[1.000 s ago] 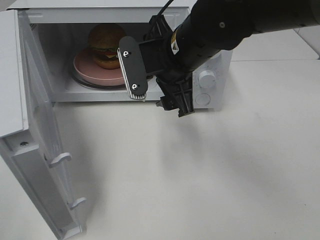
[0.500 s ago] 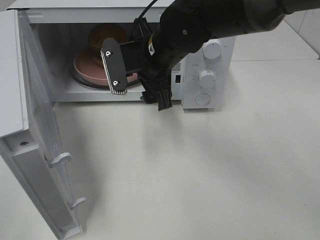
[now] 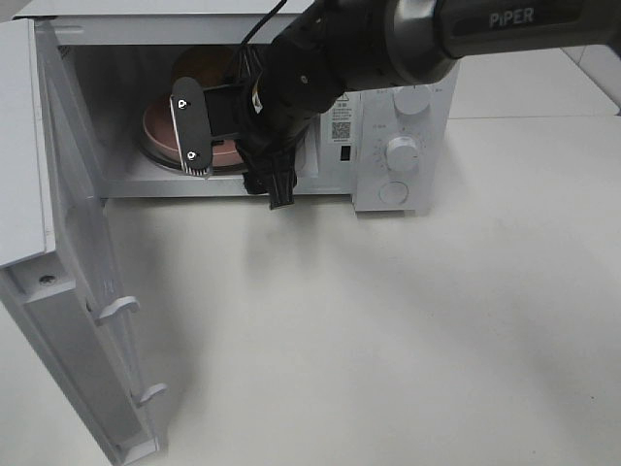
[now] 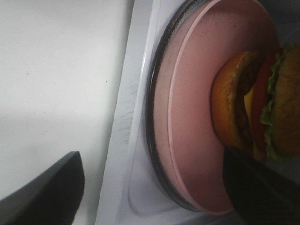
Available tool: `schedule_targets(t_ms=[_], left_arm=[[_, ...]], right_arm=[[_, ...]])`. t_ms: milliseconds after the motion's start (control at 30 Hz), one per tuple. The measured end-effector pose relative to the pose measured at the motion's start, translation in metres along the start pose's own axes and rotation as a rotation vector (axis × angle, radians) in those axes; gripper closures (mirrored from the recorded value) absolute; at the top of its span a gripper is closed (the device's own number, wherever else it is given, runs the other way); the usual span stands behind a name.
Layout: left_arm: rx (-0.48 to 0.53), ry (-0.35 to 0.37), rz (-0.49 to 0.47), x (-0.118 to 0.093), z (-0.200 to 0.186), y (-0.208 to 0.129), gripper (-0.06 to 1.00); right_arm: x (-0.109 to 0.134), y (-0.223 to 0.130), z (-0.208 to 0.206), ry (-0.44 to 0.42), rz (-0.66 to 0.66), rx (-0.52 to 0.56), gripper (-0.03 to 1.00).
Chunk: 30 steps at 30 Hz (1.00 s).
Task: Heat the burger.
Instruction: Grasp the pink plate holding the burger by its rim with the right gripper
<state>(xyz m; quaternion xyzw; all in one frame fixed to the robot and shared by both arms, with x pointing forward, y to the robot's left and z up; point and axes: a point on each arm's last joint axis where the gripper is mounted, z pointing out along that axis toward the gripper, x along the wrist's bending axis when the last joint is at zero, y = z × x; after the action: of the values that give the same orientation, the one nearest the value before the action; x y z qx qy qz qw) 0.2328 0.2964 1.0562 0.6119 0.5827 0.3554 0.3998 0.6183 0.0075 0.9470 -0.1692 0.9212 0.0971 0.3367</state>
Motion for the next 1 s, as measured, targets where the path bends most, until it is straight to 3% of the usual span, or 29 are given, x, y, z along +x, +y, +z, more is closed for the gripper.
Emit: schedule_targets(t_ms=[600, 1000], left_arm=[[0.0, 0.0, 0.0, 0.0, 0.0, 0.0, -0.05], [0.0, 0.001, 0.001, 0.0, 0.0, 0.0, -0.05]], right_arm=[[0.004, 0.004, 0.045, 0.023, 0.004, 0.017, 0.2], [-0.008, -0.011, 0.065, -0.006, 0.057, 0.037, 0.2]])
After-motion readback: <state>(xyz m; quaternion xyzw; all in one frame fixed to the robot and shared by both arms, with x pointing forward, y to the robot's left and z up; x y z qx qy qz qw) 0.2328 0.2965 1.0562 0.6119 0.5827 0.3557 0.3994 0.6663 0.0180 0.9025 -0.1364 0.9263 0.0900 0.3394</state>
